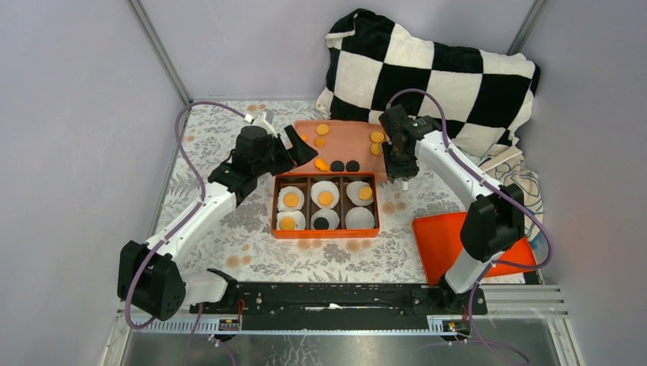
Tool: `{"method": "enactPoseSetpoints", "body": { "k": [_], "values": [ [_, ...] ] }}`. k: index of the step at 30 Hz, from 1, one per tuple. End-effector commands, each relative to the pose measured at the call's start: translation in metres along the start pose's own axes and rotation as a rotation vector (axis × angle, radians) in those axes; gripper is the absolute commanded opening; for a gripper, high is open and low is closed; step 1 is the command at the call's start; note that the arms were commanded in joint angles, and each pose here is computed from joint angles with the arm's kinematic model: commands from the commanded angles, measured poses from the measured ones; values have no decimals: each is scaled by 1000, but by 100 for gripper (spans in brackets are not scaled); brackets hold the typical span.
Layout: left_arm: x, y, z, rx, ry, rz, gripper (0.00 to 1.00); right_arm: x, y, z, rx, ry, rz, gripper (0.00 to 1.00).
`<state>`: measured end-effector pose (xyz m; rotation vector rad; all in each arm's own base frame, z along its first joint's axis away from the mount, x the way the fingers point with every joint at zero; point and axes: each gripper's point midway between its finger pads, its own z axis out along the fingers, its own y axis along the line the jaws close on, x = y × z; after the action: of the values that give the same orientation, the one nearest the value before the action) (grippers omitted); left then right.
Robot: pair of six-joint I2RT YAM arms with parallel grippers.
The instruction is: Pack the cookies
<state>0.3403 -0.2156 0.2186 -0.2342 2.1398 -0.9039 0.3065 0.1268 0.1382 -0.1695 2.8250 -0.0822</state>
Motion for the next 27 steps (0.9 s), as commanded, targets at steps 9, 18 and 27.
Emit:
{"method": "enactPoseSetpoints", "body": {
  "k": [9, 18, 27],
  "values": [
    [-7, -3, -4, 6, -42, 27, 99, -14, 13, 4, -48, -4, -11, 42],
    [-7, -2, -1, 8, -39, 24, 99, -5, 14, 21, -41, 29, 2, 50],
    [-9, -2, -6, 3, -50, 35, 99, -20, 15, 42, 4, 30, 6, 47]
  ]
}}
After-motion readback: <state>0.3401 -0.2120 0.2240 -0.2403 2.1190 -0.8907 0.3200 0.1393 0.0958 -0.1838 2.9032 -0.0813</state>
